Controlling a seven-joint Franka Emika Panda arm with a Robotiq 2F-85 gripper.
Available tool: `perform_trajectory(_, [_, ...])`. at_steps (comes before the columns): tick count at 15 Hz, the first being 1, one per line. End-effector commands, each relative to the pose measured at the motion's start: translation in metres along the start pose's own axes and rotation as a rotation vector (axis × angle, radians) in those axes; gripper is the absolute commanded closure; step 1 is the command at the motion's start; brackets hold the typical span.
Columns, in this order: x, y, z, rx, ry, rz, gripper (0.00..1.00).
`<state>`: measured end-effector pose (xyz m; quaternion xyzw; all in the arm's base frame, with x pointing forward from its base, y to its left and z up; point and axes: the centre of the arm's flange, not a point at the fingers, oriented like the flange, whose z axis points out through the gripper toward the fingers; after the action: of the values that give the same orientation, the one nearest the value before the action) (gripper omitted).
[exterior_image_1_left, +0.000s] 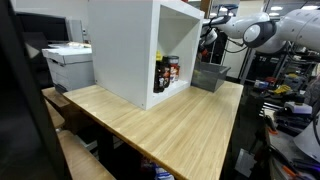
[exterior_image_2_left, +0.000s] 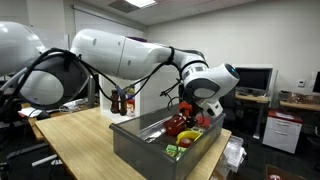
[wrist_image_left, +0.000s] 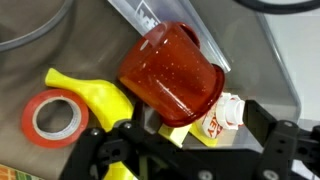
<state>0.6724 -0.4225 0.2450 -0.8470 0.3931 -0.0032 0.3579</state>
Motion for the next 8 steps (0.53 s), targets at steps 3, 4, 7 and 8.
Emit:
perform_trajectory(3, [-0.0026, -0.0001, -0.0023, -0.023, 0.03, 0.111, 0.0])
perform_trajectory(4, [-0.0022, 0.0004, -0.0027, -0.025, 0.033, 0.126, 0.0])
perform_trajectory(7, [-0.001, 0.0026, -0.0041, -0.035, 0.038, 0.169, 0.0])
perform_trajectory(8, [-0.0004, 0.0036, -0.0044, -0.039, 0.034, 0.188, 0.0])
